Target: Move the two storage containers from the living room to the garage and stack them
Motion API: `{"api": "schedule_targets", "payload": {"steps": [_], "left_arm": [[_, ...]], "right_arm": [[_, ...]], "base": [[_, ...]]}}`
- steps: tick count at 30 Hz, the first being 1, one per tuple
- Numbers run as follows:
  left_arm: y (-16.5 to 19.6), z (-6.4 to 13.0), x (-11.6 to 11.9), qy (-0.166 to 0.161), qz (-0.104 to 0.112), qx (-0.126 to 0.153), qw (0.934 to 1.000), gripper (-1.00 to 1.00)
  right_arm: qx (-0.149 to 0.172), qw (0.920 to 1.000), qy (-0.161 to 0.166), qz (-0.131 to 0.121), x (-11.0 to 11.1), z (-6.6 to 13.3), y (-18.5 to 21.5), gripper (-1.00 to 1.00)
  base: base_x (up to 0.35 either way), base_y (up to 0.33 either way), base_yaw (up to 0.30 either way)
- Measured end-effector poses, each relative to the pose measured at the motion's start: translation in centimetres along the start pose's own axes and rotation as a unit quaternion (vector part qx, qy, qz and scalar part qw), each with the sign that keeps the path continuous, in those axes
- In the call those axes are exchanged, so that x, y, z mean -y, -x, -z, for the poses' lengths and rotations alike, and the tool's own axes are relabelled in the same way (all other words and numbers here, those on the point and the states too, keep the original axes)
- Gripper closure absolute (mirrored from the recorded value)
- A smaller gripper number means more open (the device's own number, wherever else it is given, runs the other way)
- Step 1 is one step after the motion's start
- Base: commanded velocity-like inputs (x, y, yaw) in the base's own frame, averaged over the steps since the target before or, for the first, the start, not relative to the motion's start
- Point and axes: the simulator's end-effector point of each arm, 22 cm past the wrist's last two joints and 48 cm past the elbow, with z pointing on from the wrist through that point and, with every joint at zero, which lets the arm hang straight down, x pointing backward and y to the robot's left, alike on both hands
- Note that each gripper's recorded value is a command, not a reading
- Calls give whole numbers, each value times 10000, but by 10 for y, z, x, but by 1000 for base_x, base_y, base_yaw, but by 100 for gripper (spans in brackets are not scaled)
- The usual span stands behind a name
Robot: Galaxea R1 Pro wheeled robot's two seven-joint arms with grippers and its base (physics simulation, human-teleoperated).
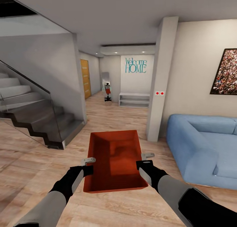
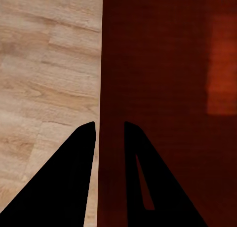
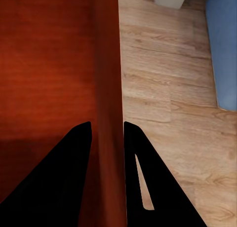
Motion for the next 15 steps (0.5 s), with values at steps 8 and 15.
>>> {"api": "schedule_targets", "payload": {"steps": [8,15], "left_arm": [[0,0,0,0,3,-3,10000,100],[0,0,0,0,3,-3,10000,100]], "right_arm": [[-3,10000,0,1,0,0,0,100],[-2,10000,0,0,0,0,0,100]], "base": [[323,0,0],[323,0,0]]}}
